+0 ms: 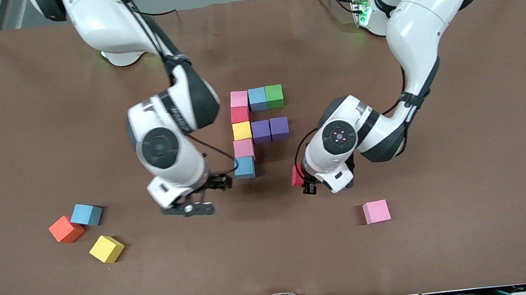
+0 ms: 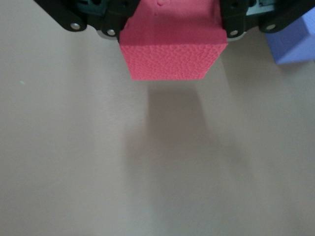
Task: Arrange 11 blocks into digit 3
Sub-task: 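Raise the right gripper away while the left gripper carries red toward blue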
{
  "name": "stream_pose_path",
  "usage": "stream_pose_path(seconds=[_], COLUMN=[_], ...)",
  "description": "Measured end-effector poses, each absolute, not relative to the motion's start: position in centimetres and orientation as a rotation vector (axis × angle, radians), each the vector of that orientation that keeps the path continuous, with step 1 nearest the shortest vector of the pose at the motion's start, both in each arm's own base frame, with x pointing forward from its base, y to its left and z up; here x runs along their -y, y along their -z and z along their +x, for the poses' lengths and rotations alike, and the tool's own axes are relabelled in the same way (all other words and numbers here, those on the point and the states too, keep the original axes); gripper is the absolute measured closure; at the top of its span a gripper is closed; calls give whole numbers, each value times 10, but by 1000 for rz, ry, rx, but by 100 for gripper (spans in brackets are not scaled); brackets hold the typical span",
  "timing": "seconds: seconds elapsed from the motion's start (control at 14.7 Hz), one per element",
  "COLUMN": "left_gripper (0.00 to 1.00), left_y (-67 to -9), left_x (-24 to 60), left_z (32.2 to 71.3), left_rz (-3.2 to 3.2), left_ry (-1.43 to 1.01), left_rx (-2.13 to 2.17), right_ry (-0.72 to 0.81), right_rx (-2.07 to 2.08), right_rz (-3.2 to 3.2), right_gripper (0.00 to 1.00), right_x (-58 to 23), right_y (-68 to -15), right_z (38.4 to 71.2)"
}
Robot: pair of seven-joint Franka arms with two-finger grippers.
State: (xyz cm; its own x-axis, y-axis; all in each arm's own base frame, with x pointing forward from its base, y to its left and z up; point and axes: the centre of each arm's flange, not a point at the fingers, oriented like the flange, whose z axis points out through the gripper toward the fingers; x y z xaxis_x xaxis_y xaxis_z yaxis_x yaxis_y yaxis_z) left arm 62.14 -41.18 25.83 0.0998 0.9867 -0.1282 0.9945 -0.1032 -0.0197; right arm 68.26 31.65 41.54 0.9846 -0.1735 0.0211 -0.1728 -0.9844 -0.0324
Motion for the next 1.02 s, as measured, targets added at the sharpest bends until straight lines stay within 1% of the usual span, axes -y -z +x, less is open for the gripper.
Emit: stream_pose_path(seconds=[0.2, 0.34, 0.48, 0.75, 0.88, 1.02], left_gripper=[40, 40, 40, 40, 40, 40], left_y=[-231, -222, -220, -224, -223, -222], left_x=[441, 462, 478, 491, 495, 502], left_z=[602, 587, 576, 569, 566, 561], left_rz=[2197, 2190, 2194, 2164, 2171, 2173], left_ry=[114, 46, 10, 6, 5, 2], left_rx=[-2161, -2192, -2191, -2195, -2187, -2166], right_ry=[122, 149, 147, 212, 244, 236], right_rx=[-454, -494, -486, -444, -386, -346], right_rz=[-3037, -3016, -3013, -3023, -3057, -3079], right_gripper=[0, 0, 0, 0, 0, 0], right_x=[-221, -166, -128, -59, -27, -4], right_y=[-469, -497, -516, -556, -581, -604], right_z=[711, 718, 717, 710, 699, 683])
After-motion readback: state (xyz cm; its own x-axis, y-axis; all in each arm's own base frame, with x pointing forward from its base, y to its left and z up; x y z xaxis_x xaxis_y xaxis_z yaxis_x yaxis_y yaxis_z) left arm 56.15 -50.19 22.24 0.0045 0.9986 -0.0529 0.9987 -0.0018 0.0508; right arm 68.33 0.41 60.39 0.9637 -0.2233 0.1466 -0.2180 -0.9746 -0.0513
